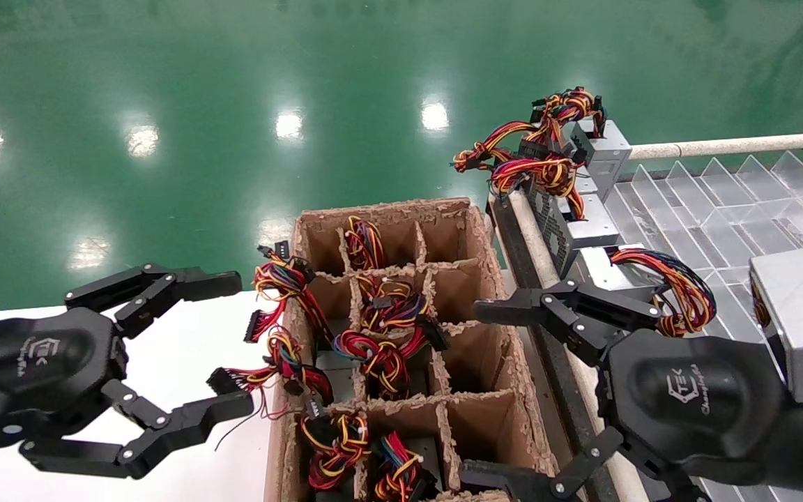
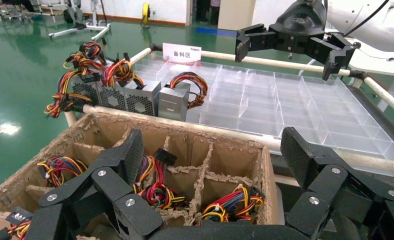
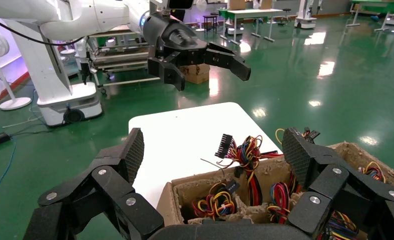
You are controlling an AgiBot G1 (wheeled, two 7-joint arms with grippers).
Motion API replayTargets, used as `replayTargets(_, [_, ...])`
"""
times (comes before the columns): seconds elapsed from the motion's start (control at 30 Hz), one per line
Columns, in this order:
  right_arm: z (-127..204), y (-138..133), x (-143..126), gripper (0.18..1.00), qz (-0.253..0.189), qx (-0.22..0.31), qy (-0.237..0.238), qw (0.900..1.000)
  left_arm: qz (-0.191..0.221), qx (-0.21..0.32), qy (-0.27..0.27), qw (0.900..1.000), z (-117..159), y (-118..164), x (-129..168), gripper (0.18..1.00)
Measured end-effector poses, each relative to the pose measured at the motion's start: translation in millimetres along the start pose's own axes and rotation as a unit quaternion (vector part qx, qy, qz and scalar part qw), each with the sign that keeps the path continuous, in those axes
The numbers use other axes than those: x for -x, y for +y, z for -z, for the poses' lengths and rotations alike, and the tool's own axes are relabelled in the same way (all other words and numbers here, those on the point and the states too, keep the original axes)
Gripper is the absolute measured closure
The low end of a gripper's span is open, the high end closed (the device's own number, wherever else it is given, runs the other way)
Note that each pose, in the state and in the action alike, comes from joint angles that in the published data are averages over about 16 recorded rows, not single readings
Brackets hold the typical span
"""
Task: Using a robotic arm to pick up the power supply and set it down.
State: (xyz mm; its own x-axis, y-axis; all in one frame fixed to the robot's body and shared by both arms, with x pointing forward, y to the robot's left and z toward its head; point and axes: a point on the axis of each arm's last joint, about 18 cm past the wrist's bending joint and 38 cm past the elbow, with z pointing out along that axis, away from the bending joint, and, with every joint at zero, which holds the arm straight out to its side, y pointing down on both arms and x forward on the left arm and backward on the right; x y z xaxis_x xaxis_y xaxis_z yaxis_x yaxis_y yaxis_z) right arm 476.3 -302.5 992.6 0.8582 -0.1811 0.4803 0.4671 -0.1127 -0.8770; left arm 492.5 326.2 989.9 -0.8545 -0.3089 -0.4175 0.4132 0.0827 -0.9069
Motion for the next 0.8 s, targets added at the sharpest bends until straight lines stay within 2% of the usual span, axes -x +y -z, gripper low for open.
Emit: replayTargets(0.8, [0.0, 0.0, -0.9, 0.179, 0.001, 0.000, 0.001, 1.000, 0.000, 0.000, 0.000, 1.0000, 0.0, 0.0, 0.0, 0.184])
